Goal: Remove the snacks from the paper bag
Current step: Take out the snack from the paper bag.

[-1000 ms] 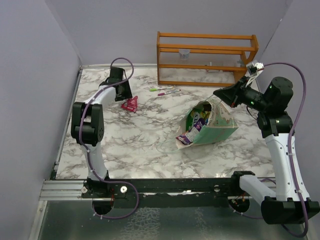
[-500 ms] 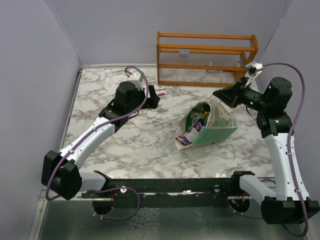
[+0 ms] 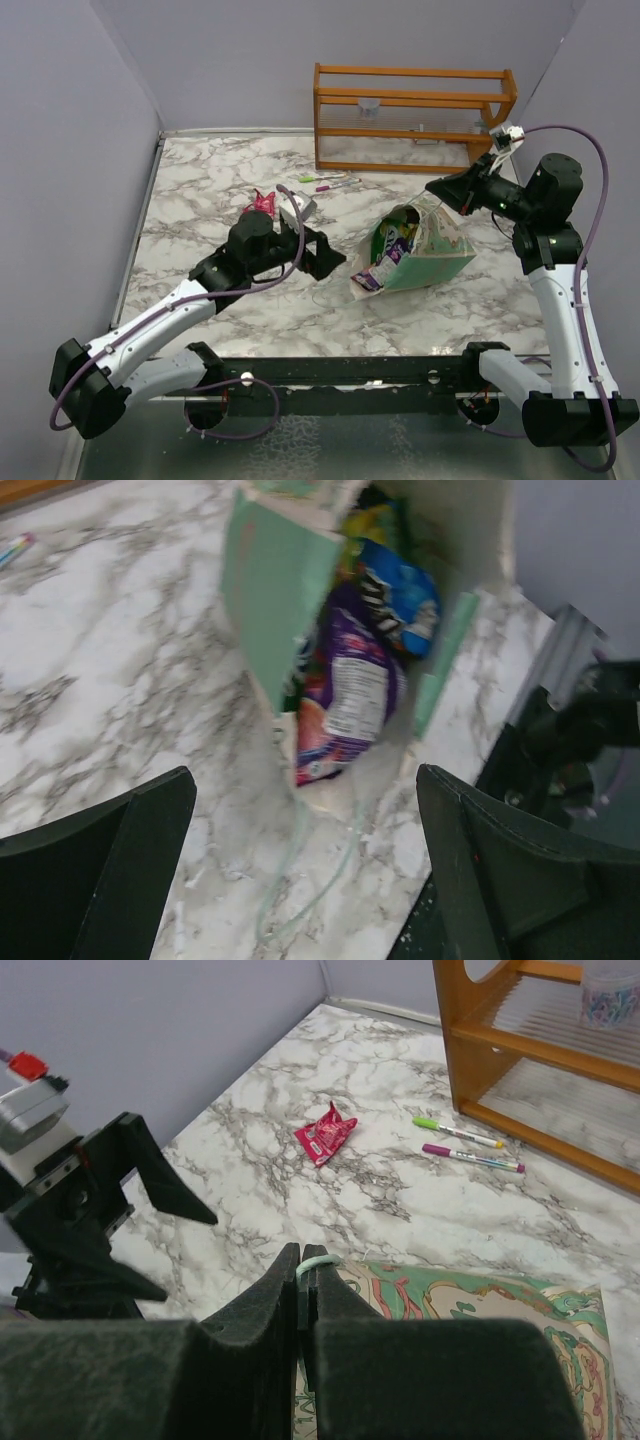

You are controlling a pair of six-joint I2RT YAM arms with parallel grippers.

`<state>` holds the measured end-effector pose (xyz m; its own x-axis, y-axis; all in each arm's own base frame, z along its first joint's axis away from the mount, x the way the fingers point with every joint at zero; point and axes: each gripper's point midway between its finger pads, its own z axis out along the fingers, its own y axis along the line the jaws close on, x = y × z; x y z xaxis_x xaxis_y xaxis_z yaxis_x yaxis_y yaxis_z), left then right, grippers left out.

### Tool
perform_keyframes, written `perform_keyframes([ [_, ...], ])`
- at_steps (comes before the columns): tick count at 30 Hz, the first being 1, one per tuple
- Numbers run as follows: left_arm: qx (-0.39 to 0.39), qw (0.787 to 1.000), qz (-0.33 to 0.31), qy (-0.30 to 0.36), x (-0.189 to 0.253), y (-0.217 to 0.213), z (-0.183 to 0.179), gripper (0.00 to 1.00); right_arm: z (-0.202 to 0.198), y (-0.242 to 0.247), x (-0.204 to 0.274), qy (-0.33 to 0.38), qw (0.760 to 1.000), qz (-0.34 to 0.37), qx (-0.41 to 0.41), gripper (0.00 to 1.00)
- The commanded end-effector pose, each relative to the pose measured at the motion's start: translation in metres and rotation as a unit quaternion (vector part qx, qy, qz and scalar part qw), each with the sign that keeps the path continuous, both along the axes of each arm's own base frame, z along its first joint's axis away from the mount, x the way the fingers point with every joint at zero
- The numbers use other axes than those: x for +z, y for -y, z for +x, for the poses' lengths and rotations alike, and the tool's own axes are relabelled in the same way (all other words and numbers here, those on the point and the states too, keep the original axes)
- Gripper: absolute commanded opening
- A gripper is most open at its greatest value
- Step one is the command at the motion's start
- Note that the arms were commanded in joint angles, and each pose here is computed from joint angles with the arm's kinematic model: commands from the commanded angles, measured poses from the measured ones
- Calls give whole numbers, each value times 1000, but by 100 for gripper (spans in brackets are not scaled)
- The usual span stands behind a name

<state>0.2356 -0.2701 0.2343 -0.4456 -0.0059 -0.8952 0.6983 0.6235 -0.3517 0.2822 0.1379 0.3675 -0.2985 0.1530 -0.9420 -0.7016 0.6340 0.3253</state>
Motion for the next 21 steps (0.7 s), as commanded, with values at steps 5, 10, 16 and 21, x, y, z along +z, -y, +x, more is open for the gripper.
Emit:
perform_keyframes([
  [5,-194,974,41,106,1,71,-78,89,-2,-1,13,32,999,-1,2,3],
  [10,-169,972,96,131,-13,93,-65,77,-4,-1,14,33,999,0,3,3],
  [16,-161,970,94,156,-13,108,-50,57,-7,-1,18,38,999,-1,4,3],
  [21,-166,965,123,164,-31,121,-39,50,-7,-1,17,38,999,0,4,3],
])
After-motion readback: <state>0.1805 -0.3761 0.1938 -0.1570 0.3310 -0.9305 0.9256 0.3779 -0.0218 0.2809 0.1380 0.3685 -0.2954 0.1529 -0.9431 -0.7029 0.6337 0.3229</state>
